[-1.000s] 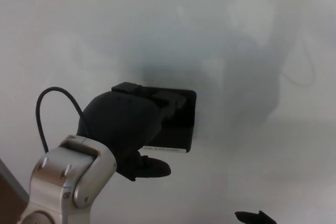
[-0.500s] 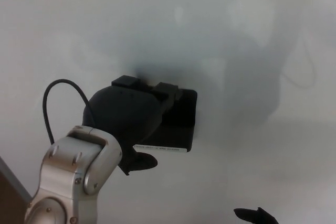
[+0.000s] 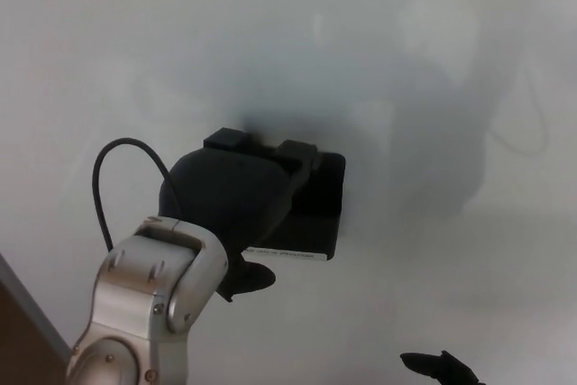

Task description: A magnetic marker holder is on the left hand side of the white board, the robot put the index and middle finger into the opening of the container and pull off the magnetic holder and hand it to a human on the left hand side.

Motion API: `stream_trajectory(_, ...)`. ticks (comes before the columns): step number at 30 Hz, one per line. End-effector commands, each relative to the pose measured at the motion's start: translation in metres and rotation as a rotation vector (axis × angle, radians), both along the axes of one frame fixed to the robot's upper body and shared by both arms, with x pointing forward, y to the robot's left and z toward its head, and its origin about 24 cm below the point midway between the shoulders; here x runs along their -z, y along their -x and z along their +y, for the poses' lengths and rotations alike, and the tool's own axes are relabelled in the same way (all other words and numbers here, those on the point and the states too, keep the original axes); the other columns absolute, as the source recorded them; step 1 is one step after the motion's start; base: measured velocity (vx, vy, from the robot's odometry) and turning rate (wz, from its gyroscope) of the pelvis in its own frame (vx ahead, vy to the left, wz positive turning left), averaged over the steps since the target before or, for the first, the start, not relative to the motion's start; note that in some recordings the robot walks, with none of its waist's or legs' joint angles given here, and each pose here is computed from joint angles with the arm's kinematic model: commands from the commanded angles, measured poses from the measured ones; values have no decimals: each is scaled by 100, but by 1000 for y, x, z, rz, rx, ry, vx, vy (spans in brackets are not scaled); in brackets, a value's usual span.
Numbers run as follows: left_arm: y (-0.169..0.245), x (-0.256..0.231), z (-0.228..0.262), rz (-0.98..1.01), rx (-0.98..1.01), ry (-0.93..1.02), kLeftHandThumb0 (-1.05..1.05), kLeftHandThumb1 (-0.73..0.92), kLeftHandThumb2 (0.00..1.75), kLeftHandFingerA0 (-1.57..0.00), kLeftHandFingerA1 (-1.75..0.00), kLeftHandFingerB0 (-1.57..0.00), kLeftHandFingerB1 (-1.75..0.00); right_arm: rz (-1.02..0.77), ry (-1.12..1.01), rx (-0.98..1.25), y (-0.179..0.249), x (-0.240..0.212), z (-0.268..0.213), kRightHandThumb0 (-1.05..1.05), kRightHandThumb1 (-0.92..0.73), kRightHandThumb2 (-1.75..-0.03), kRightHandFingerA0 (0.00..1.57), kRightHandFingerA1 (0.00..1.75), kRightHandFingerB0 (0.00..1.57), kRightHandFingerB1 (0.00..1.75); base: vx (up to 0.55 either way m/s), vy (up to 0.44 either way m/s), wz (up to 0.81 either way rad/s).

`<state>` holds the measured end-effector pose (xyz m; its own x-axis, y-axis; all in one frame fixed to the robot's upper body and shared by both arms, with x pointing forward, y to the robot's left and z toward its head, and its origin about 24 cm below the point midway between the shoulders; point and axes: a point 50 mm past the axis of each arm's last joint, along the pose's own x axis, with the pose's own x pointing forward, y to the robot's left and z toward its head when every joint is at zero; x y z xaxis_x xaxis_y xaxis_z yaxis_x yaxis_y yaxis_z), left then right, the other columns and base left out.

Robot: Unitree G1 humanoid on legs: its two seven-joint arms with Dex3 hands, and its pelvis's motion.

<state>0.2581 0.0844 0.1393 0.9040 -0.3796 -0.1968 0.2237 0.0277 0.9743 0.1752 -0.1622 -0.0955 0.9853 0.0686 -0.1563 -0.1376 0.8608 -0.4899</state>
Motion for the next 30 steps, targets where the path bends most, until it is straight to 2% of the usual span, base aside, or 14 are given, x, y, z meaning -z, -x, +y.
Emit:
stream_trajectory(1, -2, 18, -7, 71, -1, -12, -83, 50, 89, -12, -40, -11, -38, -7, 15, 13, -2, -2, -8, -46, -63, -59, 83, 63, 48, 50, 0, 0, 0)
stream_trajectory(2, -2, 21, -7, 81, -3, -15, -83, 50, 89, -12, -40, -11, -38, -7, 17, 13, -2, -2, -8, -46, -63, -59, 83, 63, 48, 50, 0, 0, 0)
stream_trajectory(3, -2, 24, -8, 91, -4, -16, -38, 23, 90, 0, -48, 0, -47, -9, 15, 14, -3, -2, -8, -46, -63, -59, 83, 63, 49, 51, 0, 0, 0)
stream_trajectory(4, -2, 27, -8, 101, -5, -17, -38, 23, 90, 0, -48, 0, -47, -10, 12, 16, -3, -2, -8, -46, -63, -59, 83, 63, 49, 51, 0, 0, 0)
stream_trajectory(5, -1, 30, -8, 108, -6, -20, -83, 59, 60, -20, -30, -18, -27, -11, 11, 17, -4, -2, -8, -46, -63, -59, 83, 63, 50, 51, 0, 0, 0)
stream_trajectory(6, -1, 32, -8, 111, -6, -22, -83, 59, 60, -20, -30, -18, -27, -11, 11, 17, -4, -3, -8, -46, -63, -59, 83, 63, 50, 51, 0, 0, 0)
stream_trajectory(7, -1, 36, -8, 124, -7, -26, -83, 50, 89, -13, -41, -12, -38, -11, 9, 17, -5, -3, -8, -45, -62, -59, 83, 64, 50, 51, 0, 0, 0)
stream_trajectory(14, 3, 48, -6, 171, -3, -18, -83, 50, 89, -14, -41, -11, -37, -11, 9, 15, -7, -4, -8, -46, -62, -58, 86, 70, 56, 59, 0, 0, 0)
stream_trajectory(15, 4, 49, -6, 178, -4, -14, -83, 60, 59, -21, -30, -19, -28, -11, 11, 16, -8, -4, -8, -46, -62, -59, 91, 76, 64, 67, 0, 0, 0)
stream_trajectory(16, 6, 50, -6, 183, -6, -10, -83, 60, 59, -21, -30, -19, -28, -9, 15, 16, -8, -4, -8, -46, -62, -59, 91, 76, 64, 67, 0, 0, 0)
stream_trajectory(17, 6, 48, -6, 204, 1, -17, -84, 50, 84, -18, -41, -12, -37, -12, 13, 15, -8, -4, -8, -46, -62, -59, 92, 75, 64, 67, 0, 0, 0)
stream_trajectory(24, 3, 37, -7, 262, 22, -41, -85, 49, 85, -21, -42, -15, -37, -14, 8, 18, -10, -5, -7, -46, -62, -59, 91, 75, 61, 65, 0, 0, 0)
stream_trajectory(25, -4, 22, -5, 276, 32, -37, -82, 49, 85, -29, -47, -15, -38, -15, 15, 13, -9, -4, -7, -43, -61, -58, 86, 69, 55, 60, 0, 0, 0)
stream_trajectory(30, -9, 8, -4, 287, 37, -37, -81, 49, 84, -26, -46, -15, -38, -12, 20, 12, -9, -4, -8, -44, -62, -59, 83, 66, 51, 54, 0, 0, 0)
